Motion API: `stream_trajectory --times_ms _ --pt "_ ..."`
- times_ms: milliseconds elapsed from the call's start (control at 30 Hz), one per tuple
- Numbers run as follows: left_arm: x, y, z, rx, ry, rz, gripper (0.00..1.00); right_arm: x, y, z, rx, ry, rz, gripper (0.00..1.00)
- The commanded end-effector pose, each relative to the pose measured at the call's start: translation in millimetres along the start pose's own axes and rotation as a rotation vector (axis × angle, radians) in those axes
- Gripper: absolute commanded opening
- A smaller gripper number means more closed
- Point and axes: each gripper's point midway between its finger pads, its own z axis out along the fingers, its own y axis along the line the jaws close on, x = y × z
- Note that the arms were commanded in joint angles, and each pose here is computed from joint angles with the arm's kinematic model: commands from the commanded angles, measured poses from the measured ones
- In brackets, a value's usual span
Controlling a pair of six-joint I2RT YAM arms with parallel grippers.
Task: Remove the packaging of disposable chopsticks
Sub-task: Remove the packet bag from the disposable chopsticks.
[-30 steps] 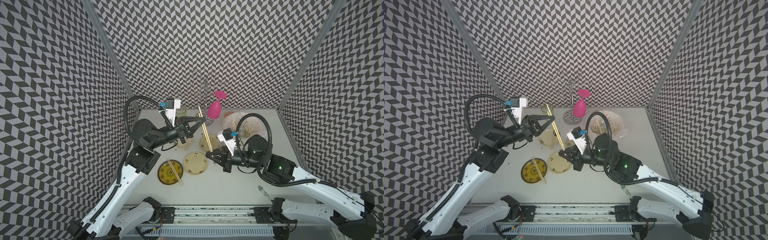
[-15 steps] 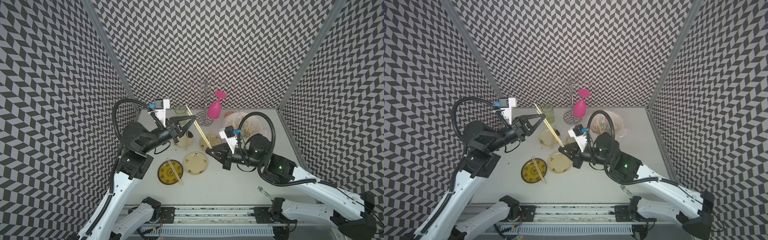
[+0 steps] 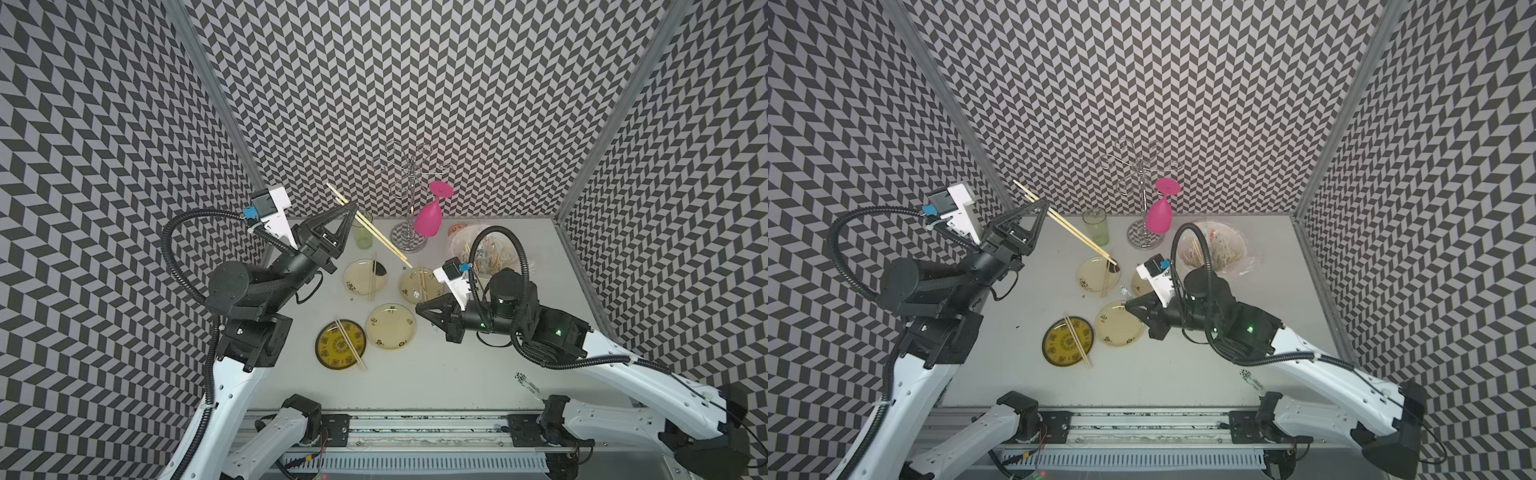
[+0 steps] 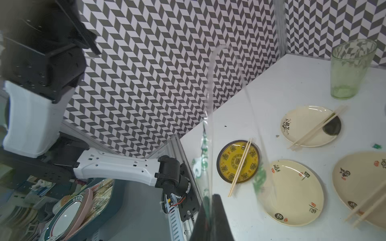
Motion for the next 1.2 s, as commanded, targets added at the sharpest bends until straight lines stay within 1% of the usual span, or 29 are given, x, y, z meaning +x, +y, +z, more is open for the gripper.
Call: stream_trajectory --times_ms 0,67,133,167,233,333,400,533,633,700,767,800,833,900,933,1000,1067,1167 --pt "-23.4 -0.8 -10.6 -0.075 -0.074 0.094 0.00 -36.4 -49.5 -20.2 0.238 -0.079 0.064 0.00" --pt "-13.5 9.0 -9.6 -0.108 -0.036 0.095 0.00 -46.9 -109.5 -35.3 0.437 -0.043 0.131 0.00" --pt "0.0 17.9 -9.8 -0.122 -0.001 0.078 0.00 -51.4 -157.7 -49.5 0.617 0.008 0.153 0.00" --pt "7.2 23.4 -11.0 -0.132 0.014 0.067 0.00 -54.2 -175.5 -57.1 0.707 0.024 0.153 0.00" --pt "19.4 30.8 -13.7 -0.147 0.039 0.048 0.00 -61.3 -197.4 -68.3 0.817 0.045 0.130 0.00" --pt "37.2 41.0 -17.0 -0.162 0.078 0.027 0.00 -75.9 -223.0 -86.9 0.951 0.027 0.127 0.00" --pt "48.0 47.2 -19.2 -0.173 0.102 0.014 0.00 -72.1 -242.4 -92.4 1.006 0.054 0.147 0.00" --pt "62.4 53.8 -23.5 -0.181 0.134 0.001 0.00 -38.0 -275.8 -91.3 1.085 0.206 0.210 0.01" --pt "67.2 54.4 -26.6 -0.184 0.147 0.012 0.00 -28.6 -278.0 -92.3 1.093 0.247 0.237 0.03" --pt "72.5 58.4 -28.1 -0.196 0.160 0.015 0.00 -23.8 -278.1 -89.9 1.081 0.251 0.240 0.11" --pt "80.6 63.6 -29.5 -0.207 0.180 0.009 0.00 -22.9 -277.4 -88.5 1.069 0.242 0.239 0.16" --pt "85.1 66.6 -30.3 -0.213 0.189 0.004 0.00 -24.8 -276.7 -89.4 1.070 0.233 0.236 0.26" --pt "89.6 69.6 -31.1 -0.219 0.198 -0.001 0.00 -28.2 -275.8 -91.4 1.076 0.221 0.234 0.33" --pt "98.4 73.9 -32.6 -0.223 0.217 -0.013 0.00 -39.0 -271.5 -96.1 1.079 0.186 0.229 0.42" --pt "104.3 77.6 -33.0 -0.229 0.232 -0.023 0.00 -44.0 -268.1 -98.0 1.075 0.172 0.229 0.48" --pt "118.3 86.2 -33.7 -0.243 0.270 -0.042 0.00 -50.2 -262.7 -100.9 1.066 0.161 0.234 0.54" --pt "134.9 96.3 -34.5 -0.259 0.316 -0.069 0.00 -49.7 -259.9 -102.4 1.060 0.169 0.241 0.57" --pt "164.4 112.5 -37.1 -0.280 0.392 -0.118 0.00 -49.4 -254.6 -105.0 1.052 0.170 0.250 0.57"
